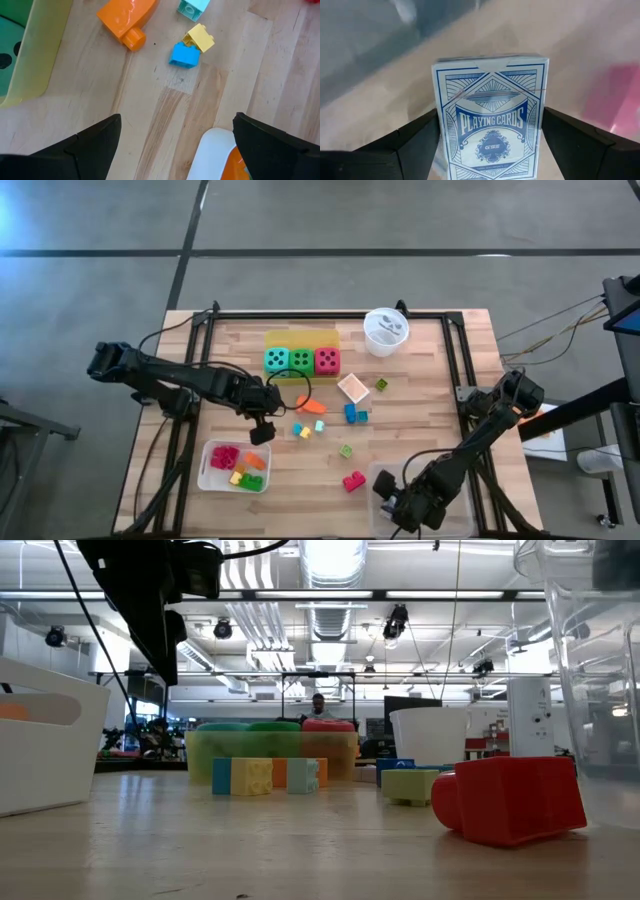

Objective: Pick & Place Toys
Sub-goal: Put the blue deck of cards into the transparent bin, then put the blue game piece into the white bin

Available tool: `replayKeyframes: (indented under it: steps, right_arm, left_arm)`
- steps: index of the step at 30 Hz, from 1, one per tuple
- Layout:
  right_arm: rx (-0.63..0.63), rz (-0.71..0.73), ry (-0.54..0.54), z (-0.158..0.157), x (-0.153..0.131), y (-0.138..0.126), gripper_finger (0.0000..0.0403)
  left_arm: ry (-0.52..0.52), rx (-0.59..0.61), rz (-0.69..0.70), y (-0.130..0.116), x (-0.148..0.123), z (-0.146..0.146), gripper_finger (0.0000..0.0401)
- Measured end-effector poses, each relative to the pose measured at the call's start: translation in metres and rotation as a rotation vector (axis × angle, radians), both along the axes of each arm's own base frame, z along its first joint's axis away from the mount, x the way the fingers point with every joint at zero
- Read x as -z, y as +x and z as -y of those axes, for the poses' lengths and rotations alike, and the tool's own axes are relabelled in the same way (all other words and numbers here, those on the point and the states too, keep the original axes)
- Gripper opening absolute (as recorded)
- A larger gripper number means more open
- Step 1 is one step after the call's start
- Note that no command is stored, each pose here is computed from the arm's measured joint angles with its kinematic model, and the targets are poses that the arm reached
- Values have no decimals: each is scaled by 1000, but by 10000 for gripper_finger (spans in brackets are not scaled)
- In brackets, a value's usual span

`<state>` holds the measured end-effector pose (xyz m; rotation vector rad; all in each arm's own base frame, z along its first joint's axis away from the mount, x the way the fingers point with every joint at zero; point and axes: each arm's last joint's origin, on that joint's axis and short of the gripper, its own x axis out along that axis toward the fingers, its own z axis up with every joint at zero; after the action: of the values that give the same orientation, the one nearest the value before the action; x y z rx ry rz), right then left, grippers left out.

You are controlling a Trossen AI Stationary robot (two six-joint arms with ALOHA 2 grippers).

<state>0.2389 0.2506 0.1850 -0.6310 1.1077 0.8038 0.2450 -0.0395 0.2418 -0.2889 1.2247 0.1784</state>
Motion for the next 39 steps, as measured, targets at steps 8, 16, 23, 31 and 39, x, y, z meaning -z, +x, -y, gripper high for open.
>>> replayKeyframes:
  steps: [8,16,23,31,39]
  right_arm:
    - [8,-51,-31,2,10,-10,326]
    - [18,-79,-51,6,16,-14,327]
    - [63,-139,-45,15,18,-9,385]
    - [53,-156,-35,17,15,-8,387]
    - [47,-117,-28,15,-18,-5,387]
  left_arm:
    - [0,0,0,0,0,0,367]
    - [0,0,0,0,0,0,367]
    - [0,0,0,0,0,0,367]
    - [0,0,0,0,0,0,367]
    - [0,0,0,0,0,0,367]
